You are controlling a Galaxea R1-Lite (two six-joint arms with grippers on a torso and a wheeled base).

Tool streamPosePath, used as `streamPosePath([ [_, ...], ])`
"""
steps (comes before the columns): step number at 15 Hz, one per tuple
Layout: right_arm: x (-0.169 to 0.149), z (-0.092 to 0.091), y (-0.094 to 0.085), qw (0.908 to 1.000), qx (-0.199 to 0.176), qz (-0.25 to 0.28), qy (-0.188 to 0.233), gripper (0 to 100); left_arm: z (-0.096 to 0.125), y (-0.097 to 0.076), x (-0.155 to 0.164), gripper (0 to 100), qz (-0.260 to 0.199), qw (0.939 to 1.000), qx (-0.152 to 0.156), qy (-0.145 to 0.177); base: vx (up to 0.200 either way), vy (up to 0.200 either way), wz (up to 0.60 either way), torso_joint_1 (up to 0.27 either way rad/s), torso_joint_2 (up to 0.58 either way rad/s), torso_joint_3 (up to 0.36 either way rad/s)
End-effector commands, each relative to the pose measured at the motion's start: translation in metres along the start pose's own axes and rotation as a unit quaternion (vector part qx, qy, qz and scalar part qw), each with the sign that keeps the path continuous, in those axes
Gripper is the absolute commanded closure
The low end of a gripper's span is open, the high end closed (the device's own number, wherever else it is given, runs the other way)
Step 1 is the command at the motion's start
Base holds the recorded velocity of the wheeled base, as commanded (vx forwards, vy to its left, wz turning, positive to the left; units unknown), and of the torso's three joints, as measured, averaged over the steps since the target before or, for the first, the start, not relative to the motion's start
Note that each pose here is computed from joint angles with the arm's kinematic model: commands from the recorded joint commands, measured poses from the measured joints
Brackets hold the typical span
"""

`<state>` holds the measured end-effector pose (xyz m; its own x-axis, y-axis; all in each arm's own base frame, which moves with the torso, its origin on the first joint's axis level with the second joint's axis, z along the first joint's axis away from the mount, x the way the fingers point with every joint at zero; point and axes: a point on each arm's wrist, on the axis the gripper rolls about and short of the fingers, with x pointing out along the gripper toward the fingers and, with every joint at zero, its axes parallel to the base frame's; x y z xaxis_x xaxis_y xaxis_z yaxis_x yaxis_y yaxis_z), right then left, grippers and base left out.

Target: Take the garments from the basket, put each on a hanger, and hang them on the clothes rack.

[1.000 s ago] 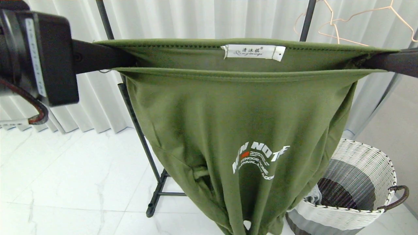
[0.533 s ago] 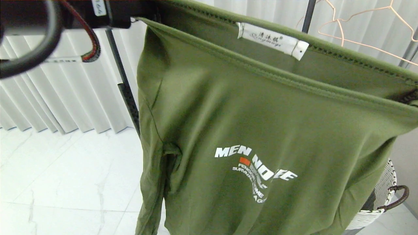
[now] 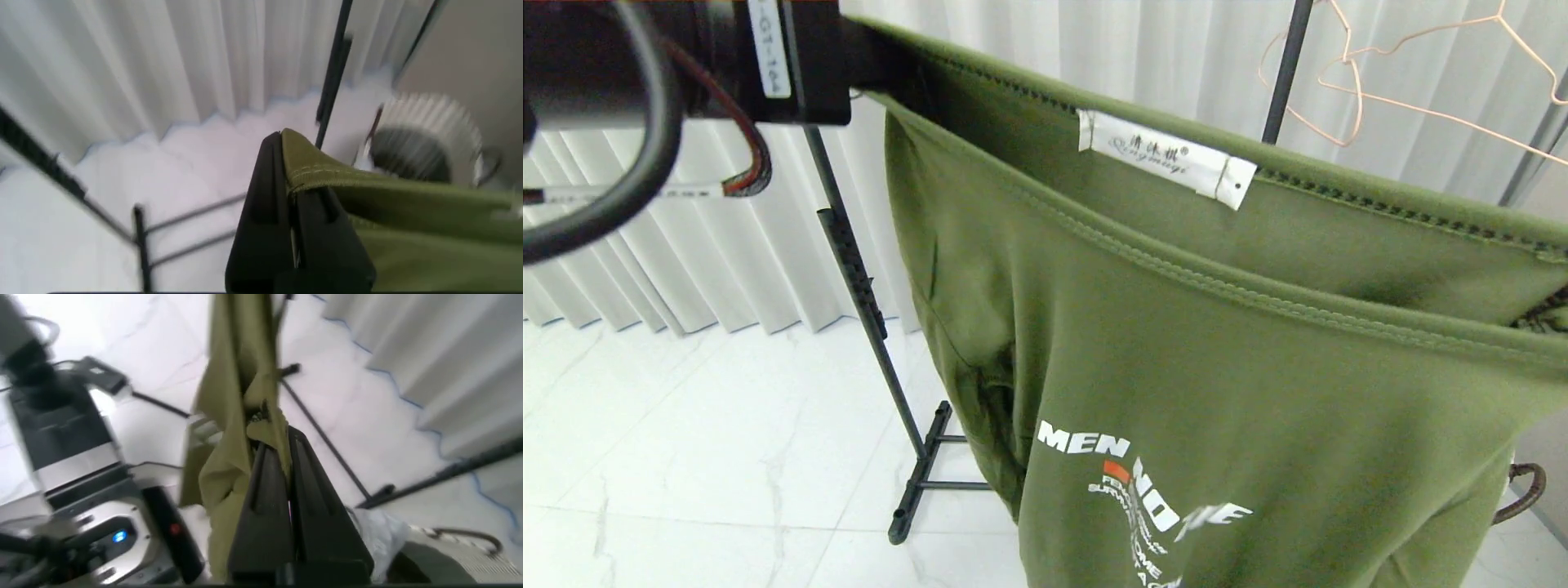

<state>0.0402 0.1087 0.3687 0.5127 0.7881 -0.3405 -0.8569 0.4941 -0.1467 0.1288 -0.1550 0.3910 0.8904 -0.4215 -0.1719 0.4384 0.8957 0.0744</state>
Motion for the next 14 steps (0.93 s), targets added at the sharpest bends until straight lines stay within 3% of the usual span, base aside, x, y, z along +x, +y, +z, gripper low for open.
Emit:
streamPosePath([
  [1,0.005,0.0,-0.009,0.9988,0.009,-0.047,0.008,100,0.0,0.009,-0.021,100,-0.003,1.0,0.003,0.006,0.0,0.0,0.0,0.0,0.0,0.0],
  [3,0.014,0.004,-0.017,0.9956,0.019,-0.092,0.001,100,-0.005,0.013,-0.037,100,-0.016,0.9995,0.005,0.026,0.0,0.0,0.0,0.0,0.0,0.0],
  [4,0.024,0.013,-0.022,0.9916,0.027,-0.124,-0.024,100,-0.01,0.013,-0.057,100,-0.049,0.998,0.006,0.041,0.0,0.0,0.0,0.0,0.0,0.0],
  [6,0.042,0.024,-0.026,0.9878,0.035,-0.14,-0.059,100,-0.019,0.012,-0.085,100,-0.114,0.9913,0.019,0.063,0.0,0.0,0.0,0.0,0.0,0.0],
  [9,0.066,0.038,-0.027,0.9836,0.04,-0.143,-0.102,100,-0.021,0.01,-0.101,100,-0.167,0.984,0.005,0.062,0.0,0.0,0.0,0.0,0.0,0.0],
  [11,0.077,0.042,-0.027,0.9829,0.041,-0.144,-0.108,100,-0.021,0.008,-0.111,100,-0.206,0.9769,0.008,0.055,0.0,0.0,0.0,0.0,0.0,0.0],
  [14,0.08,0.043,-0.028,0.9829,0.041,-0.145,-0.106,100,-0.021,0.009,-0.114,100,-0.217,0.9748,0.009,0.052,0.0,0.0,0.0,0.0,0.0,0.0],
])
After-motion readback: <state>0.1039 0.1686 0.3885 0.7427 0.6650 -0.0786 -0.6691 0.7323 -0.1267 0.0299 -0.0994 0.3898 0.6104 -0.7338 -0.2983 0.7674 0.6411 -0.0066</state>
